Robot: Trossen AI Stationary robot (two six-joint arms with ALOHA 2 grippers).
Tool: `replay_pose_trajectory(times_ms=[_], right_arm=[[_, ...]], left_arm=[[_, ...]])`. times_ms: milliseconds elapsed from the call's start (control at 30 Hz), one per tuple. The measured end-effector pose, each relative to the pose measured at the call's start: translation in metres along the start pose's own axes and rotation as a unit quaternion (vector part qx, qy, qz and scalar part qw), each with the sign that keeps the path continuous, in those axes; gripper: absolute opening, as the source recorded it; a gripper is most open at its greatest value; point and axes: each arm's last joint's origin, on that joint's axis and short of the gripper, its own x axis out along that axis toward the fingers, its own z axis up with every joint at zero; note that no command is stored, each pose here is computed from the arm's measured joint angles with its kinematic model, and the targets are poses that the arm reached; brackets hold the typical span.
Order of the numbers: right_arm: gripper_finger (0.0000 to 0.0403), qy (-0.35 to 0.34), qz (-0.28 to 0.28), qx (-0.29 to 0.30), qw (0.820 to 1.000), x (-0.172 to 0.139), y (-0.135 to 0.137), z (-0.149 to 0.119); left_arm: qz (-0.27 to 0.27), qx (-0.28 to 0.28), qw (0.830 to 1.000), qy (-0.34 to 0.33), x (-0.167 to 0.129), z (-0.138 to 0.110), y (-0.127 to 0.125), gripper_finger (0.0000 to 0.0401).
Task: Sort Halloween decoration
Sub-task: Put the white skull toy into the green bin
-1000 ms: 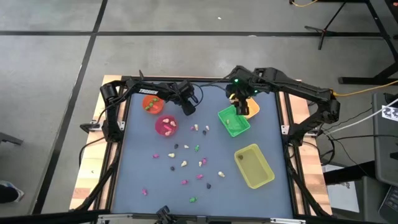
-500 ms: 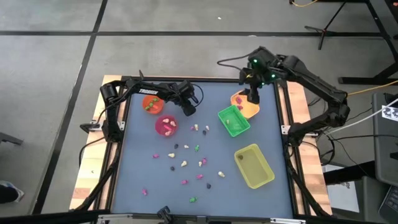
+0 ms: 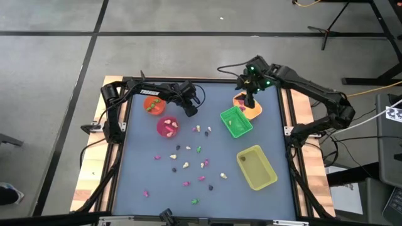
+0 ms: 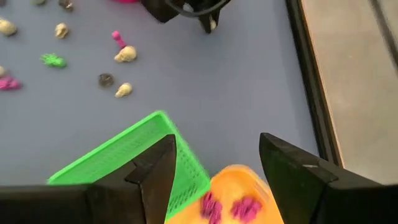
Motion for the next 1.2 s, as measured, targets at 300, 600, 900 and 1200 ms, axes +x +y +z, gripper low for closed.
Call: replay_pose_trajectory(times_ms=[300,600,900,1200], right_arm=[[0.0230,-0.034,-0.045,-0.003,0.998,0.038,-0.002,-0.024],[0.0230,-0.019,-0.086,-0.002,0.996,0.048,-0.003,-0.035],[0.0230,-0.018,-0.090,-0.002,0.996,0.048,-0.003,-0.035],[0.0230,-0.024,-0.093,-0.003,0.995,0.048,-0.003,-0.034]], left_arm=[[-0.001,-0.006,1.000,-0.015,-0.017,0.003,0.000,0.0033],[-0.083,-0.052,0.993,-0.069,-0.043,0.015,-0.009,0.0033],[-0.173,-0.034,0.968,-0.179,-0.057,0.033,-0.054,0.0034],[-0.194,-0.003,0.926,-0.324,-0.082,0.042,-0.111,0.0034]])
